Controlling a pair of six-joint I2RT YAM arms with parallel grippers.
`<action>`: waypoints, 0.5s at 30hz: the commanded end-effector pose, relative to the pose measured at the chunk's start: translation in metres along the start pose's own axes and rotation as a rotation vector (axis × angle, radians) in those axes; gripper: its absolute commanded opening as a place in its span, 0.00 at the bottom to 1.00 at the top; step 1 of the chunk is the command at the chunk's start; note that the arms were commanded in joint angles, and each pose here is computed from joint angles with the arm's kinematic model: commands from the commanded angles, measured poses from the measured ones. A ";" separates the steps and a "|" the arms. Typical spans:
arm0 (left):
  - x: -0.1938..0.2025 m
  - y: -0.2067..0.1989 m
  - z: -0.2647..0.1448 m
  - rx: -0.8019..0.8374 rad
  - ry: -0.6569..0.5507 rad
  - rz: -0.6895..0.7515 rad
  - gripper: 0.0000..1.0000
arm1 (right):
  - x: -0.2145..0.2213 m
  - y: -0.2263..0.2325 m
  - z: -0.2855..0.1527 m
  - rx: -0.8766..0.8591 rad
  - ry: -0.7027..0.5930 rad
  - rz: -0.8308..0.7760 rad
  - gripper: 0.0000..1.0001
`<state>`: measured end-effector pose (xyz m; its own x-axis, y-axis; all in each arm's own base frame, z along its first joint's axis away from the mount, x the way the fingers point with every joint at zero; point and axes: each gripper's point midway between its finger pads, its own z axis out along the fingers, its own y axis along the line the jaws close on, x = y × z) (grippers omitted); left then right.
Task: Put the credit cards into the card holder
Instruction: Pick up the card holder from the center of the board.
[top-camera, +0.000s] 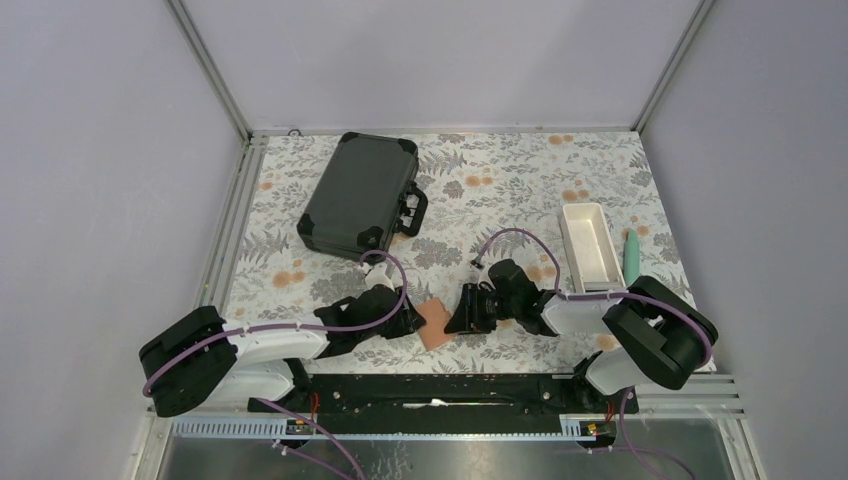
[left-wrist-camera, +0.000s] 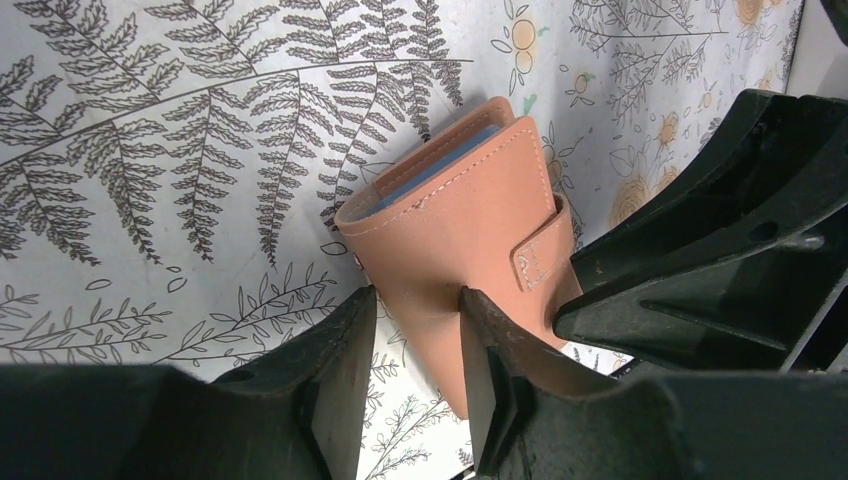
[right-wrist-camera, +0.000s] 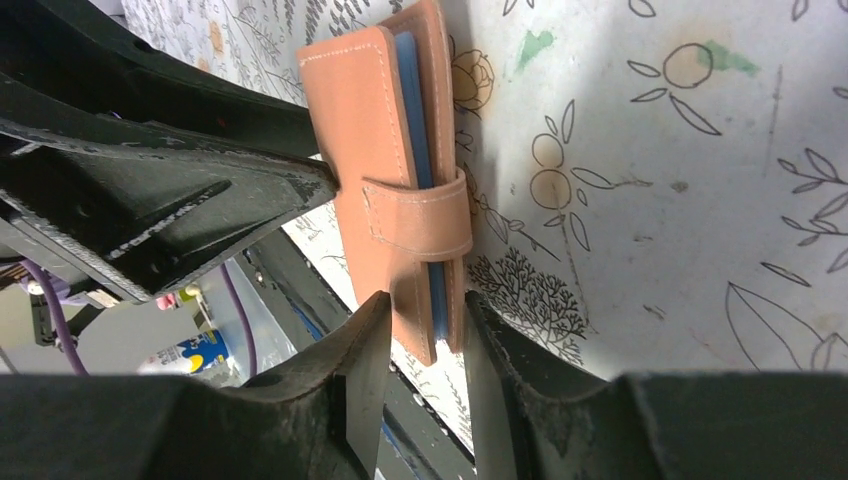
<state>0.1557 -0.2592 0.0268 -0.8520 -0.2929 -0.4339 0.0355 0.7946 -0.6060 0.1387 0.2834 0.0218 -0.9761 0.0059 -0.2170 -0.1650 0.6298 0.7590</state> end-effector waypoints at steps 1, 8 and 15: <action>0.000 -0.014 0.000 0.055 -0.001 0.010 0.37 | -0.011 0.029 0.004 -0.095 -0.016 -0.017 0.38; -0.003 -0.022 -0.002 0.090 -0.011 0.012 0.36 | -0.014 0.036 0.005 -0.101 -0.005 -0.032 0.24; -0.038 -0.024 -0.023 0.050 -0.148 0.119 0.69 | -0.028 0.039 -0.012 0.012 -0.052 0.016 0.00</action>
<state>0.1563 -0.2573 0.0355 -0.8389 -0.2666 -0.4746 0.0842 0.7978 -0.5970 0.1432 0.2962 0.0364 -0.9808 0.0111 -0.1945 -0.1471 0.6125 0.7767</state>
